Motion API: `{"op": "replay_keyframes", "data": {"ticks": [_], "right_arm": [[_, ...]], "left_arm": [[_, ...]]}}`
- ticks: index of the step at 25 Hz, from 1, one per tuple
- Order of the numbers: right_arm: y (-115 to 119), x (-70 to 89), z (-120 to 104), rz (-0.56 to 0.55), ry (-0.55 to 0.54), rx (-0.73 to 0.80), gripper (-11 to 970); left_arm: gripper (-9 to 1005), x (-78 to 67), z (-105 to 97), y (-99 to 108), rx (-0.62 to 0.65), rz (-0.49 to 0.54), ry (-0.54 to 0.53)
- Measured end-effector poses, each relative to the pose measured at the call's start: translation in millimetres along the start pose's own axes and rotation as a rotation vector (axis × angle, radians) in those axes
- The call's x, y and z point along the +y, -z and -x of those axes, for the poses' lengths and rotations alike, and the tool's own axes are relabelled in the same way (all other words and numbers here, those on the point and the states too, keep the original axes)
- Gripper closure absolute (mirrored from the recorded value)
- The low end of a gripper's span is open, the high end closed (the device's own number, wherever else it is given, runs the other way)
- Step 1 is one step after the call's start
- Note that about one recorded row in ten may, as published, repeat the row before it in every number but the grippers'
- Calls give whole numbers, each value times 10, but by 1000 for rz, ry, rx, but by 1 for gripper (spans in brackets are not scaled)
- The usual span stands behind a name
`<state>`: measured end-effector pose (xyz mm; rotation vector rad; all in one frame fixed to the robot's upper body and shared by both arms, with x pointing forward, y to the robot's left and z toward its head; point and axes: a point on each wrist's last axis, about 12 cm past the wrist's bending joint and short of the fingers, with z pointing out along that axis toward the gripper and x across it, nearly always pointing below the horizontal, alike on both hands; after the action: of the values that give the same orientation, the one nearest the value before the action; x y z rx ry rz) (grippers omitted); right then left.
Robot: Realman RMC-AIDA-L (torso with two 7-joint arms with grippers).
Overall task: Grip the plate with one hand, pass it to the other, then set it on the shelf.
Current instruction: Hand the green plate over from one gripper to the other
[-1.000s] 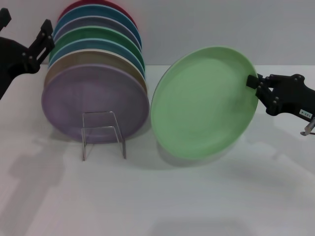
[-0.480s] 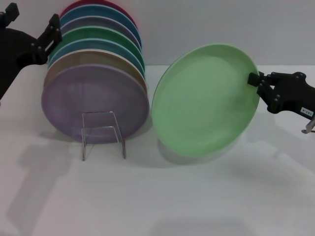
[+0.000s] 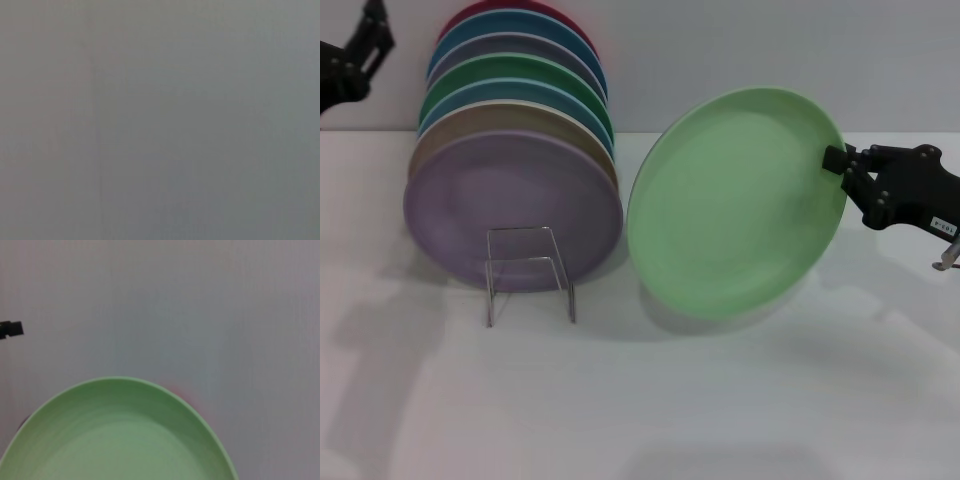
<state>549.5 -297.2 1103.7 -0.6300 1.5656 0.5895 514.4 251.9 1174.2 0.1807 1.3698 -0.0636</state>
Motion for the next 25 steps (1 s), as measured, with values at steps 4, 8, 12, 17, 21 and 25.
{"op": "replay_keyframes", "data": {"ticks": [4,8,12,17,21,25], "right_arm": [[5,6,-7,0,-3,-1,938],[10,10,-14,-1,-6,-1,938],[15,9,-16,-2,-7,0,938],[13,1,-18,-7,-8,1,938],[7,1,-20,-7,-9,1,938],[3,2,-22,-6,-5,2,938]], "left_arm": [[215,19,10,14,-14,4,11],[215,-30,58,-47,77,-23,1],[215,-61,101,-53,90,-36,4],[215,-139,243,-88,170,-84,1],[216,-145,295,-78,167,-88,-3],[216,-141,371,-59,164,-102,-3]]}}
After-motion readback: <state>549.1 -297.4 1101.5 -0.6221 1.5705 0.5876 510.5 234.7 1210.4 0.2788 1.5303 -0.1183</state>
